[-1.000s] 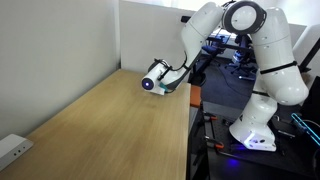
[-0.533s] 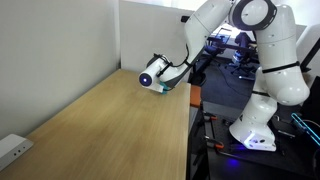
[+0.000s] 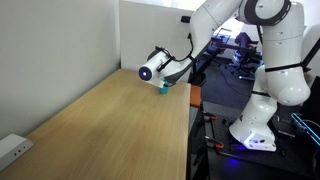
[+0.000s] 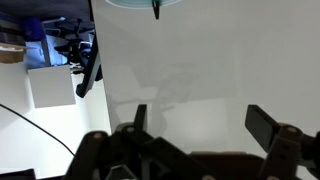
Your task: Put the green pen in the light blue cup
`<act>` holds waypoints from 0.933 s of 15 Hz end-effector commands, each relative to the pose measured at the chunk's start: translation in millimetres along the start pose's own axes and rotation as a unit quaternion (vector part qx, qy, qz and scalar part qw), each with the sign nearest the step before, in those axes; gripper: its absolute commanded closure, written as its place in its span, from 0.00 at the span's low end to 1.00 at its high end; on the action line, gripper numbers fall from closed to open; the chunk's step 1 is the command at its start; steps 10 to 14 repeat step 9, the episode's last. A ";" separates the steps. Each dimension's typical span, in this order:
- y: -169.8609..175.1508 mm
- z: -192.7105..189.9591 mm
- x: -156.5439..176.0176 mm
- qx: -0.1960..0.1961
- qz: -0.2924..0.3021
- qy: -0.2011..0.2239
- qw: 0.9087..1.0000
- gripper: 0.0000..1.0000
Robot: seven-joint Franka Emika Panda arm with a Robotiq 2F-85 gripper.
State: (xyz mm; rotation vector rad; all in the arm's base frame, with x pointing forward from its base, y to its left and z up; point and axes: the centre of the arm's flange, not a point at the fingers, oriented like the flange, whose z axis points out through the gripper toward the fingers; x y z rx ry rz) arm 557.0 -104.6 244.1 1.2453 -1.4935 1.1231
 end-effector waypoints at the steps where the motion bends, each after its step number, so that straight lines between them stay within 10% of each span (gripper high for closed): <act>1: 16.5 -14.9 27.5 -0.007 0.006 0.010 1.000 0.00; 14: 11.4 -18.6 25.5 0.010 0.010 0.004 1.000 0.00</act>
